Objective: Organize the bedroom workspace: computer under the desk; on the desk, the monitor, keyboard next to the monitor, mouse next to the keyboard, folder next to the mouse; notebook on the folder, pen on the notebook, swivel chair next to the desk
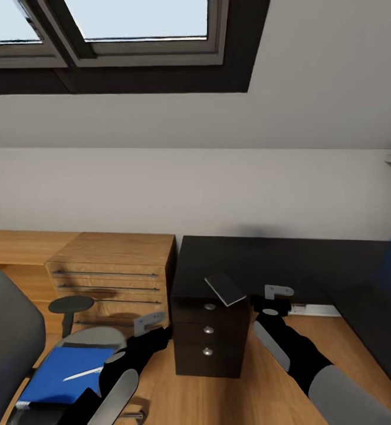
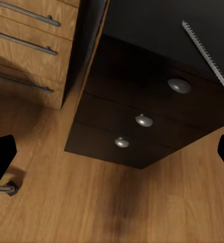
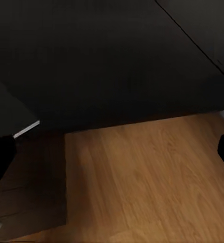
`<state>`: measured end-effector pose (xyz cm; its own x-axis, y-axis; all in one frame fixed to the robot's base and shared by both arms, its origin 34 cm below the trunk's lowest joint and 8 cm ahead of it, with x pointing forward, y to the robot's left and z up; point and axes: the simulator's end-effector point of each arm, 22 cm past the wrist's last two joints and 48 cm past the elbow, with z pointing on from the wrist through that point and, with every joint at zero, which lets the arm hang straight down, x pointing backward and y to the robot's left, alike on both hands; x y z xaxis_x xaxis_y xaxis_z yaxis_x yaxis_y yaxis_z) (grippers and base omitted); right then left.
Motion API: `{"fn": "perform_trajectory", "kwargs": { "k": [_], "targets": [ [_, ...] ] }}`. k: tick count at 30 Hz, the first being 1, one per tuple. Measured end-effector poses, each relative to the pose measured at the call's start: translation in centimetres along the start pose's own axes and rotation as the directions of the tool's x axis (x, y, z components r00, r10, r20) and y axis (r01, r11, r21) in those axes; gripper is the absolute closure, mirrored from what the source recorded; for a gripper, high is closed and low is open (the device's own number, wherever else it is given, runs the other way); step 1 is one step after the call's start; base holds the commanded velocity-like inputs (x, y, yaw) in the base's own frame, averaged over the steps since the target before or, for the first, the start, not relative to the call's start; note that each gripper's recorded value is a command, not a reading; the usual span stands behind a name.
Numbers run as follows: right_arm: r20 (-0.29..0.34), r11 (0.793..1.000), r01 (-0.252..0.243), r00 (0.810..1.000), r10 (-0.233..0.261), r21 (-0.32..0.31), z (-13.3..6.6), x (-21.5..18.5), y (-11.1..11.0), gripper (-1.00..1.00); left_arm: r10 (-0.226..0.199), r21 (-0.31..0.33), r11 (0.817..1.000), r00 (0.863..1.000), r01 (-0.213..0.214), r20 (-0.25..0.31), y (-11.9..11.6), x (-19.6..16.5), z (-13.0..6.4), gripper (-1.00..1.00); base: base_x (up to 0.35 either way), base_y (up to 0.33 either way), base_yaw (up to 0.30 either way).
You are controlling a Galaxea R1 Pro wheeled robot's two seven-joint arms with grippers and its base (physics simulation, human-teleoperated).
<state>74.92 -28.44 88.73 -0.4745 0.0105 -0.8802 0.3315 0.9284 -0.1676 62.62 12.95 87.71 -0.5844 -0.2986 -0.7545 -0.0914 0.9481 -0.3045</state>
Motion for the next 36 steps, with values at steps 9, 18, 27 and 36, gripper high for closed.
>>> {"fn": "perform_trajectory", "kwargs": {
  "k": [9, 18, 27, 36],
  "targets": [
    [0.023, 0.999, 0.035, 0.999, -0.034, -0.031, -0.8, -0.1, 1.5, -1.00, 0.001, -0.002, 1.000, 1.000, -0.001, 0.001, 0.0, 0.0, 0.0, -1.00, 0.000, 0.000, 0.248],
    [0.023, 0.999, 0.040, 0.999, -0.039, -0.035, -0.9, 0.1, 1.6, -1.00, 0.002, -0.005, 1.000, 1.000, -0.002, 0.000, 0.1, 0.0, 0.0, -1.00, 0.000, 0.000, 0.051],
    [0.023, 0.999, 0.041, 0.999, -0.040, -0.025, -0.9, 0.1, 1.5, -1.00, -0.002, -0.007, 1.000, 1.000, 0.002, 0.001, 0.3, -0.1, 0.1, -1.00, 0.000, 0.000, 0.033],
    [0.033, 0.997, 0.072, 0.997, -0.073, 0.020, -1.4, 0.3, 1.1, -1.00, -0.003, -0.009, 1.000, 1.000, 0.003, 0.002, 0.4, -0.1, 0.1, -1.00, 0.000, 0.000, 0.239]
  ]
}}
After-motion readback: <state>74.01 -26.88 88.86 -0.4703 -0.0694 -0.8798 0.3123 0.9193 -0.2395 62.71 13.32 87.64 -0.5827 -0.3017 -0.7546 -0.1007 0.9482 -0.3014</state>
